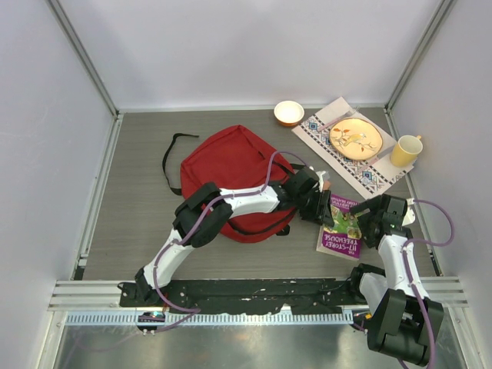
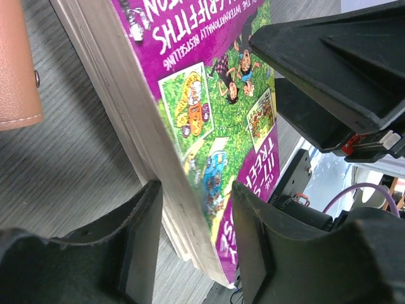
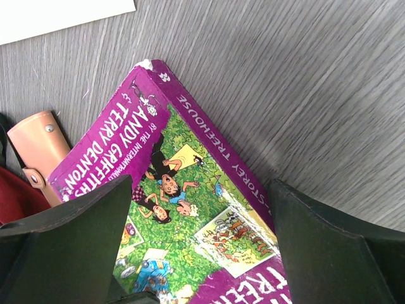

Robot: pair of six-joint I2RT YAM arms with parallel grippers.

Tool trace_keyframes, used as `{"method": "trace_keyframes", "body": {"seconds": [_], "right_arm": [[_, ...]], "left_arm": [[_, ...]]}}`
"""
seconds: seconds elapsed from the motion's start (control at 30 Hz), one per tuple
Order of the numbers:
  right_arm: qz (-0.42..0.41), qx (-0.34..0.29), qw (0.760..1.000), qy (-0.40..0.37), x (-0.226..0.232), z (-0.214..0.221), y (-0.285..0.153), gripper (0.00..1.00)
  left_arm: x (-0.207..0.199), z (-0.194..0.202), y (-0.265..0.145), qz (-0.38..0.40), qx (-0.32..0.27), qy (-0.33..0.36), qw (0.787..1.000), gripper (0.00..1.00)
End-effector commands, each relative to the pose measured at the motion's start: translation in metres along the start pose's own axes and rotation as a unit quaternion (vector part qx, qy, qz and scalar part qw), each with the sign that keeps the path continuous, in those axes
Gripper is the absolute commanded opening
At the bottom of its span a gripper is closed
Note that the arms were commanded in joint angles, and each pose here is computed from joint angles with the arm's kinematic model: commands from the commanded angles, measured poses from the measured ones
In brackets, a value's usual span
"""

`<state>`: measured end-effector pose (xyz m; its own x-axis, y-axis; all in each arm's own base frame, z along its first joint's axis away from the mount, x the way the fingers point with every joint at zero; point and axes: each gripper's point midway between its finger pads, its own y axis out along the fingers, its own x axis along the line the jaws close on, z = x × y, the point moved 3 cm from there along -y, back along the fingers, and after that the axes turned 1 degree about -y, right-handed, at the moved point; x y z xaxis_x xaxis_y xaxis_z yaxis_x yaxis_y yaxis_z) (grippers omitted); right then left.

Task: Pack the student bag
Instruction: Pick up the book from the center of the board.

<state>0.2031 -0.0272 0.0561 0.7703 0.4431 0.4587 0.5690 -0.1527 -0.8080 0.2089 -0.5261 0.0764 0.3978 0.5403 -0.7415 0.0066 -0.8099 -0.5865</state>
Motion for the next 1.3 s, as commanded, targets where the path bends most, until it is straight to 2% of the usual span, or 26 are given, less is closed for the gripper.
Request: {"method": "trace_keyframes", "body": {"seconds": [0.0,0.13,0.17,0.2,0.23,0.3,0.4,0.43,0.47,0.53,0.6,0.77,0.8,1.0,1.1,1.27], "right_arm": [[0.004,0.077,0.997,0.015,-0.01,0.034,-0.002,0.93],[0.001,0.077,0.997,0.016,-0.01,0.034,-0.001,0.93],[0.002,0.078,0.997,0.016,-0.011,0.034,-0.001,0.93],[0.002,0.078,0.997,0.015,-0.011,0.034,-0.001,0.93],[0.001,0.078,0.997,0.015,-0.01,0.034,-0.001,0.93],[-0.002,0.078,0.997,0.016,-0.009,0.034,-0.001,0.92],[-0.001,0.079,0.997,0.015,-0.009,0.034,-0.002,0.93],[-0.003,0.079,0.997,0.014,-0.008,0.033,-0.003,0.93],[-0.002,0.076,0.997,0.013,-0.007,0.032,-0.003,0.92],[0.0,0.068,0.998,0.005,-0.004,0.025,-0.008,0.93],[0.018,0.052,0.998,-0.004,-0.005,0.017,-0.014,0.93],[-0.007,-0.04,0.999,-0.029,0.026,-0.03,-0.05,0.92],[-0.015,-0.056,0.998,-0.033,0.035,-0.04,-0.061,0.93],[-0.078,-0.101,0.989,-0.074,0.077,-0.073,-0.102,0.93],[-0.141,-0.116,0.977,-0.11,0.104,-0.082,-0.127,0.93],[-0.235,-0.091,0.957,-0.145,0.135,-0.077,-0.15,0.93]], "left_arm": [[-0.088,-0.012,-0.014,0.144,-0.026,0.058,0.987,0.45],[-0.088,-0.011,-0.014,0.146,-0.023,0.058,0.987,0.24],[-0.089,-0.011,-0.014,0.147,-0.023,0.059,0.987,0.23],[-0.089,-0.011,-0.014,0.147,-0.023,0.059,0.987,0.27],[-0.089,-0.011,-0.014,0.149,-0.021,0.06,0.987,0.44],[-0.089,-0.011,-0.014,0.149,-0.02,0.06,0.987,0.46],[-0.088,-0.01,-0.012,0.151,-0.016,0.058,0.987,0.27],[-0.088,-0.009,-0.012,0.151,-0.015,0.058,0.987,0.14],[-0.088,-0.009,-0.012,0.151,-0.015,0.058,0.987,0.08],[-0.087,-0.009,-0.012,0.149,-0.016,0.06,0.987,0.0],[-0.09,-0.01,-0.017,0.15,-0.018,0.07,0.986,0.0],[-0.111,-0.018,-0.043,0.154,-0.036,0.108,0.982,0.0],[-0.125,-0.025,-0.058,0.164,-0.048,0.123,0.977,0.0],[-0.151,-0.048,-0.112,0.149,-0.1,0.182,0.967,0.0],[-0.154,-0.063,-0.145,0.149,-0.13,0.177,0.964,0.0],[-0.17,-0.085,-0.21,0.173,-0.194,0.189,0.947,0.0]]}}
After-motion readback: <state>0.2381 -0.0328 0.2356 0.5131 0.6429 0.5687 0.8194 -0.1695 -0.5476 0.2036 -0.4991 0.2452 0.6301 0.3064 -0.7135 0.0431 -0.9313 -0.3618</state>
